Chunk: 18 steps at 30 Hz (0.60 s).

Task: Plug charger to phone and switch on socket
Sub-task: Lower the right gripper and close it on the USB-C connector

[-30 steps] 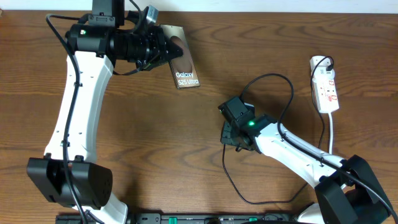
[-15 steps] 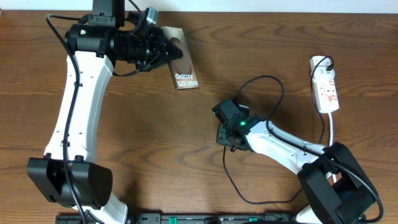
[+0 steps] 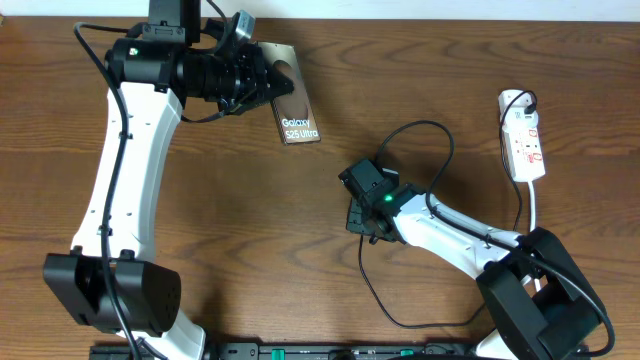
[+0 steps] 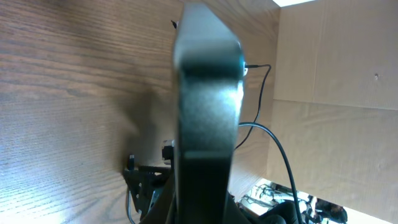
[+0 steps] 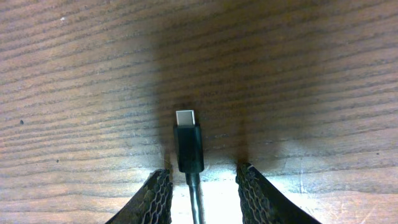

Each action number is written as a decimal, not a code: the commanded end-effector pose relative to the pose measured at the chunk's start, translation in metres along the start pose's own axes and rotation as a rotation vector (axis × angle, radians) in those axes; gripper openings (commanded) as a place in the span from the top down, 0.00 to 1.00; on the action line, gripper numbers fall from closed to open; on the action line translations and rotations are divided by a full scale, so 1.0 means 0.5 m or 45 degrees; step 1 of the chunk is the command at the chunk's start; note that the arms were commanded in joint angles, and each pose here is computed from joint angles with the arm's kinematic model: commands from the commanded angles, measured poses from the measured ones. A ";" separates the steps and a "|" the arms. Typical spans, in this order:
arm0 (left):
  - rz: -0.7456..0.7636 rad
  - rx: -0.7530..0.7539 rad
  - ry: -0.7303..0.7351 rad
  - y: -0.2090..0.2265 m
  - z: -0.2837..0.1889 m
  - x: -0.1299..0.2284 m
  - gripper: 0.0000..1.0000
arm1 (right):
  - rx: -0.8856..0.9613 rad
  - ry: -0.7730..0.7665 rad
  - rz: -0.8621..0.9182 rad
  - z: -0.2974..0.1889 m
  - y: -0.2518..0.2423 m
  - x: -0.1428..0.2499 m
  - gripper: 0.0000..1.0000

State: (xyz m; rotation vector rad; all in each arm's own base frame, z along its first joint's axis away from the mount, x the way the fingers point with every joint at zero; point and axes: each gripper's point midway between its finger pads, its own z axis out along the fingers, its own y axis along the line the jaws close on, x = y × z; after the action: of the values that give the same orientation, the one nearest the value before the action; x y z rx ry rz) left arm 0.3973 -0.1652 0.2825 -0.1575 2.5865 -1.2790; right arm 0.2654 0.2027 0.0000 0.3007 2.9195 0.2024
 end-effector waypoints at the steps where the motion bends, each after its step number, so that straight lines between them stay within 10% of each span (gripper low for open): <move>1: 0.034 0.028 0.000 -0.012 -0.004 -0.002 0.93 | 0.020 0.020 0.004 0.008 -0.001 0.008 0.66; 18: 0.034 0.027 0.001 -0.012 -0.004 -0.001 0.93 | 0.022 0.032 0.004 0.009 -0.002 0.012 0.83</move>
State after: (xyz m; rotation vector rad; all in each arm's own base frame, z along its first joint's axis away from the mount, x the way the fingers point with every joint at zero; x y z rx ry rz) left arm 0.3973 -0.1652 0.2825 -0.1575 2.5865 -1.2790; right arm 0.2622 0.2024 -0.0008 0.3071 2.9318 0.1967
